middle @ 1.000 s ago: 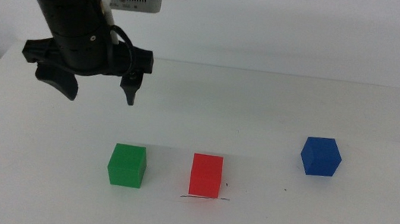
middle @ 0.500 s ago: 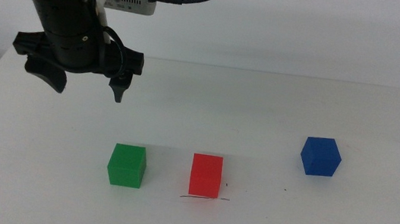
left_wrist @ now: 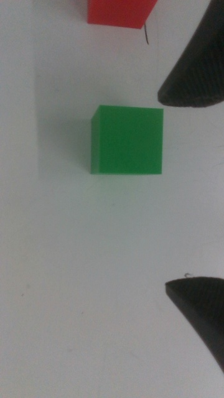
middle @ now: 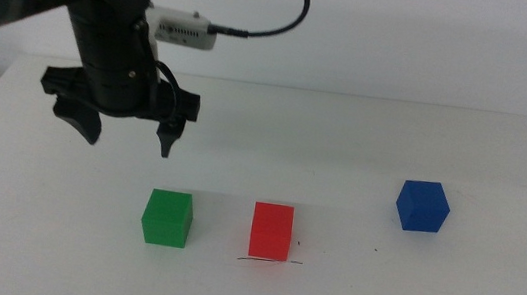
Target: Stack red cubes first, then green, then blue cubes in a specific spot.
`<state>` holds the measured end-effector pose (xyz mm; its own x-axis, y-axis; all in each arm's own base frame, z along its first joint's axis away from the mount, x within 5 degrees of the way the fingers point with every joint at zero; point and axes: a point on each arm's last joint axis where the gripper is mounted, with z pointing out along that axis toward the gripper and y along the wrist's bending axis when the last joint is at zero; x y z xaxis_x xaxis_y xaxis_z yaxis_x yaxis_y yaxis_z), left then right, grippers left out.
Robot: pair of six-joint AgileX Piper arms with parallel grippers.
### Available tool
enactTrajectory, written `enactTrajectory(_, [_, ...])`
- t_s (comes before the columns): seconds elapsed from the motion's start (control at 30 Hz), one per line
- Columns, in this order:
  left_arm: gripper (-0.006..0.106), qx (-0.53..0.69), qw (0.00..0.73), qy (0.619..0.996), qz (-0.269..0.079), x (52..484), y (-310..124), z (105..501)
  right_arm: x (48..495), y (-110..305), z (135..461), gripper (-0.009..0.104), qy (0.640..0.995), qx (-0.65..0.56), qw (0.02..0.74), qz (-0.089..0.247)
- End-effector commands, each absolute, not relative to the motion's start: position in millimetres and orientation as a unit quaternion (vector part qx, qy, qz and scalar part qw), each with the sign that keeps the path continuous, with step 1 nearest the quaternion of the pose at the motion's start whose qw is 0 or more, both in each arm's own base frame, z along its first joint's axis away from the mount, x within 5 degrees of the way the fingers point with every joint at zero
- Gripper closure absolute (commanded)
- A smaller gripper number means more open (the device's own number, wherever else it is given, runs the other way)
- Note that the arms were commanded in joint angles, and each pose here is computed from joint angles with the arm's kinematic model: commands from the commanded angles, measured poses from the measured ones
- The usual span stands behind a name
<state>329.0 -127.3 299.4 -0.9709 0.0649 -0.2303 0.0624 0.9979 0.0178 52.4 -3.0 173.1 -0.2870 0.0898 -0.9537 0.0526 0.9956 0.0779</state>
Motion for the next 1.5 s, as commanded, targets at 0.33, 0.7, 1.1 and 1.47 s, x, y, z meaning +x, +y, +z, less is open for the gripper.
enactTrajectory(0.33, [0.007,0.037,0.103,0.994,-0.026,342.2,-140.5,281.7,52.8,-3.3,180.6,0.021,0.779,0.036,0.626,0.008])
enactTrajectory(0.7, [0.007,0.053,0.068,0.995,-0.041,354.2,-150.8,249.8,52.8,-3.3,180.6,0.021,0.779,0.036,0.626,0.008])
enactTrajectory(1.1, [0.007,0.061,0.049,0.996,-0.044,362.4,-156.3,226.0,52.8,-3.3,180.6,0.021,0.779,0.036,0.626,0.008])
enactTrajectory(1.47, [0.007,0.06,0.018,0.996,-0.058,364.1,-161.5,208.7,52.8,-3.3,180.6,0.021,0.779,0.036,0.626,0.008])
